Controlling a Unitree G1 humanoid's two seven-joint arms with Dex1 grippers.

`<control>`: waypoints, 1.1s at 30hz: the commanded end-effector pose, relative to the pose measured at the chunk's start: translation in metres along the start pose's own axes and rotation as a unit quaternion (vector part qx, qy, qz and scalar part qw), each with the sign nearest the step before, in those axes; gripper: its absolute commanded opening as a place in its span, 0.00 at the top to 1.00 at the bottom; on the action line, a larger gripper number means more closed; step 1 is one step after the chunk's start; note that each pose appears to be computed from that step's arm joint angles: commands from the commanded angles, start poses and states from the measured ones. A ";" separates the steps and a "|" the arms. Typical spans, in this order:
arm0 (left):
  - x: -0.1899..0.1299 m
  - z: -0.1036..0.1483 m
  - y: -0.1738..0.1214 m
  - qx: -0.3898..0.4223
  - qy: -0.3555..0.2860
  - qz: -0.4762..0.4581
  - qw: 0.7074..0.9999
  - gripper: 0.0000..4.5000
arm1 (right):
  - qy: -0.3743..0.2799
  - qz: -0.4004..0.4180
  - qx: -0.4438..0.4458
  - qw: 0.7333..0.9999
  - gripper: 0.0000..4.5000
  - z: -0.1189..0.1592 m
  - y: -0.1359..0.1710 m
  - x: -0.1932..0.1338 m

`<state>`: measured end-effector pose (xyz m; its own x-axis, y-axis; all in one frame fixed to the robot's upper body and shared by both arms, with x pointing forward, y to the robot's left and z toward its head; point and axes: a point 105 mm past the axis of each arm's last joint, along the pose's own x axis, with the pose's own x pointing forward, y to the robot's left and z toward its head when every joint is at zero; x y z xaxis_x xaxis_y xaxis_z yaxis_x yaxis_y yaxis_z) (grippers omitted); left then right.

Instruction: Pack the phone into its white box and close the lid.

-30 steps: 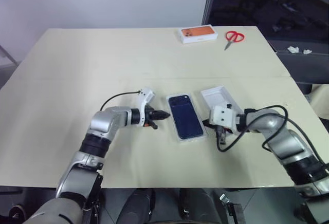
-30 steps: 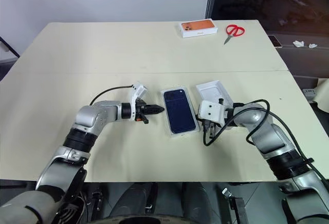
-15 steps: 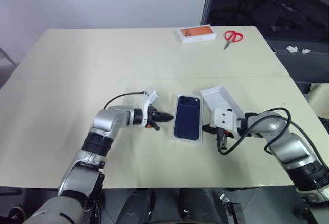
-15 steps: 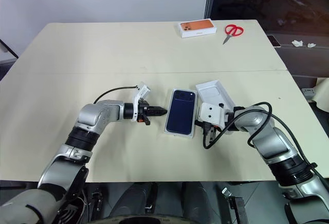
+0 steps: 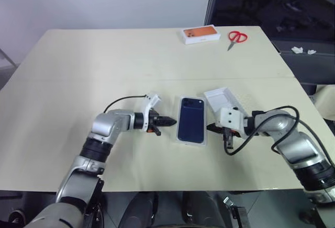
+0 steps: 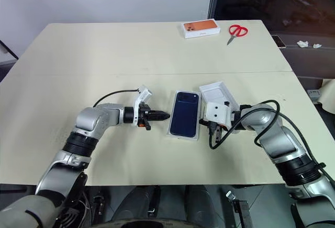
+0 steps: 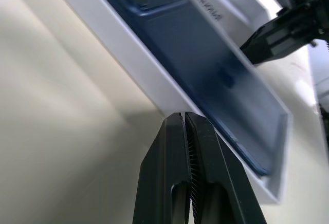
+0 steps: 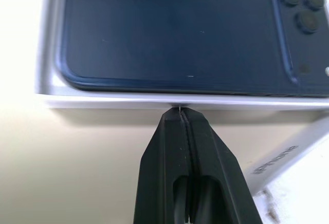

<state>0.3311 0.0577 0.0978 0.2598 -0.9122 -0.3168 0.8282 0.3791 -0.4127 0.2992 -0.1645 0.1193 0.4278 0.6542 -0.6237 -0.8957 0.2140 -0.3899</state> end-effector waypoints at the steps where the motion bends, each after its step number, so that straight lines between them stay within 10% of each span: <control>1: -0.022 0.012 -0.002 0.018 -0.023 -0.002 1.000 0.68 | -0.011 -0.029 -0.032 0.999 0.71 0.021 -0.016 -0.028; 7: -0.048 0.016 -0.003 0.020 -0.030 -0.004 0.999 0.02 | -0.025 -0.068 -0.004 0.997 0.02 0.028 -0.033 -0.037; 18: -0.101 0.039 -0.002 0.160 -0.089 0.006 0.983 0.00 | -0.010 -0.167 0.294 0.941 0.00 0.026 -0.028 -0.024; 33: -0.099 0.023 0.000 0.168 -0.092 0.013 0.981 0.00 | 0.084 -0.195 0.388 0.897 0.00 0.003 -0.014 -0.016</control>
<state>0.3179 0.1469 0.1423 0.3413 -0.9262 -0.1601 0.9234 0.3622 -0.1269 0.3019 -0.1765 0.1273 0.6618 0.3168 -0.6795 -0.4611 0.8866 -0.0358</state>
